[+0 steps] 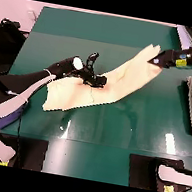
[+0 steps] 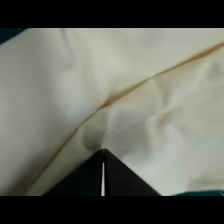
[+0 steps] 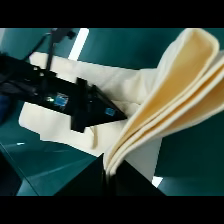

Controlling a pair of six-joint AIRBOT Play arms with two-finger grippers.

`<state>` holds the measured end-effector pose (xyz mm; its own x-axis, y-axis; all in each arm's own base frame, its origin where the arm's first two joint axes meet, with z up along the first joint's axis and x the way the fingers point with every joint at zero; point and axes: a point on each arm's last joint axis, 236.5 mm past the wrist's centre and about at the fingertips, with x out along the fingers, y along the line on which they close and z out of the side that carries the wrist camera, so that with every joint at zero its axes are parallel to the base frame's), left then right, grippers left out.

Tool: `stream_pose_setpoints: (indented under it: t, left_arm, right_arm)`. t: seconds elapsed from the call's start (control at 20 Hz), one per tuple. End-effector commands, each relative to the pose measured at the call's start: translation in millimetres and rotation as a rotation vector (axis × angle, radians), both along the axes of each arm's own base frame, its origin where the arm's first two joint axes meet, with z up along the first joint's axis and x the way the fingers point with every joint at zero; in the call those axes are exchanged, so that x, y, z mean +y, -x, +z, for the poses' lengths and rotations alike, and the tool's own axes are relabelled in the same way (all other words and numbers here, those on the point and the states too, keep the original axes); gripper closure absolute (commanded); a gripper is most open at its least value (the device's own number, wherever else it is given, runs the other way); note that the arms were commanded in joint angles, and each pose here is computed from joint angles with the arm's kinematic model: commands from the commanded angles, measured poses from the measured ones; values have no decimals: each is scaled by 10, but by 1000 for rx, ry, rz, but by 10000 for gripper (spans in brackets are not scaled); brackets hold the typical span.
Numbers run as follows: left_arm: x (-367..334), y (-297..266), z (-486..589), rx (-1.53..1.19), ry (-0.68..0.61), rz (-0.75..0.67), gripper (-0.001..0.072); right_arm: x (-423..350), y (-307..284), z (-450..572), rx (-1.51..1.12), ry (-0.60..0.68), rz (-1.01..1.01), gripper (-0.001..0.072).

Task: Fold the shirts.

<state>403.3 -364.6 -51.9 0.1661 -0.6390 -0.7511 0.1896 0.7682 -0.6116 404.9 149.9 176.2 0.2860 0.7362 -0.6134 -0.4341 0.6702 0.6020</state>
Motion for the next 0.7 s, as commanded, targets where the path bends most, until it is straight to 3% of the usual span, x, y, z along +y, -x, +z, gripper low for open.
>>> stream_pose_setpoints:
  t: [0.0,0.4,0.65]
  left_arm:
    - [-51,21,-56,12,-3,-14,682]
    - [85,-46,65,13,-17,-33,682]
    - [930,-589,1114,-195,-39,66,682]
  right_arm:
    - [398,97,463,-106,-30,39,693]
    - [1112,279,796,-211,-82,138,693]
    - [1689,519,870,-251,-127,223,693]
